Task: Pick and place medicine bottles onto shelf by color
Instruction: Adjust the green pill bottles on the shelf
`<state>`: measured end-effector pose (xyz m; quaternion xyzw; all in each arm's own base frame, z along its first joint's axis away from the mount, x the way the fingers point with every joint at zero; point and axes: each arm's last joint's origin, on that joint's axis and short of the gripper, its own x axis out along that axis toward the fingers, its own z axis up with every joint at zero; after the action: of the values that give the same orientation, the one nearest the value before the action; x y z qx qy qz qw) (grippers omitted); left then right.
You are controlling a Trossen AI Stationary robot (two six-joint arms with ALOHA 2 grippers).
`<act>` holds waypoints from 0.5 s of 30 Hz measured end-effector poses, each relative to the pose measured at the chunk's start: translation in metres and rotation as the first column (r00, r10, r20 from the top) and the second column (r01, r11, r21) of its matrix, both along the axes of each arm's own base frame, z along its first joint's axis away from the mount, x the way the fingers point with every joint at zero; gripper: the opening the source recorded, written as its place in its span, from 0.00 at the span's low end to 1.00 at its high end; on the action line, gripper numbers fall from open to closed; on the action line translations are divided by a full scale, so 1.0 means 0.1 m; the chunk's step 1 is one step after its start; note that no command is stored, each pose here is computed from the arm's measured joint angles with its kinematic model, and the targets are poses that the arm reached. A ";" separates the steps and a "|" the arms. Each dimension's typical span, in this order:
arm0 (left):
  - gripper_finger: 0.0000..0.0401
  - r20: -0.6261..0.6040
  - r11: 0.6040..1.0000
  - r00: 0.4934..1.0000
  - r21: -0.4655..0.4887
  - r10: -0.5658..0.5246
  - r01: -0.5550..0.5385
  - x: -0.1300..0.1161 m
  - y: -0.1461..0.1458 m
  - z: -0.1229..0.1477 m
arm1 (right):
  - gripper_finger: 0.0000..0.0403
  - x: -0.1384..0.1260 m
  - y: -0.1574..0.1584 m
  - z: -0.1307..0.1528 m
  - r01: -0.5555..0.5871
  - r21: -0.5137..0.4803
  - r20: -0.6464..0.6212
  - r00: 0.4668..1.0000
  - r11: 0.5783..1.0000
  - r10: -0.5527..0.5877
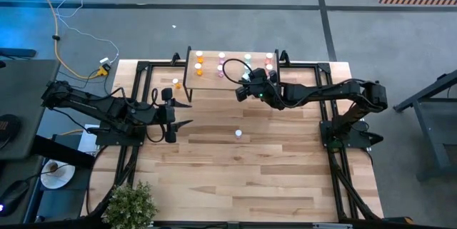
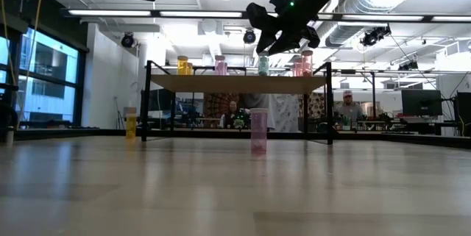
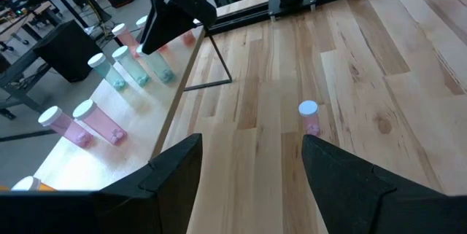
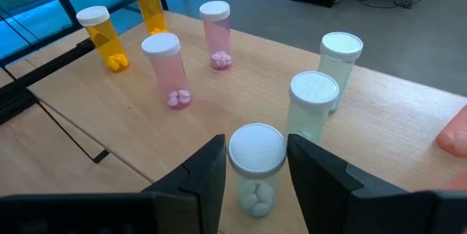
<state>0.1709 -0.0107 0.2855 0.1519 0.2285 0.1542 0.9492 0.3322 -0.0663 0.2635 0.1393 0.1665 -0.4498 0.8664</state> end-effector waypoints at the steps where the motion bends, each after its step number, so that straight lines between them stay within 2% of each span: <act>1: 0.56 -0.001 1.000 1.000 0.000 0.000 0.000 0.00 0.00 0.00 | 0.34 0.00 0.00 0.00 -0.001 0.000 0.000 1.000 1.000 0.001; 5: 0.56 0.000 1.000 1.000 0.000 0.000 0.000 0.00 0.00 0.00 | 0.34 -0.02 0.05 0.01 0.018 -0.022 -0.017 1.000 1.000 -0.019; 15: 0.56 0.000 1.000 1.000 -0.001 0.000 0.000 0.00 0.00 0.00 | 0.34 -0.05 0.08 0.02 0.031 0.001 -0.013 0.999 1.000 -0.031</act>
<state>0.1709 -0.0108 0.2855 0.1516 0.2286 0.1541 0.9492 0.3272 -0.0584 0.2653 0.1393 0.1701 -0.4641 0.8581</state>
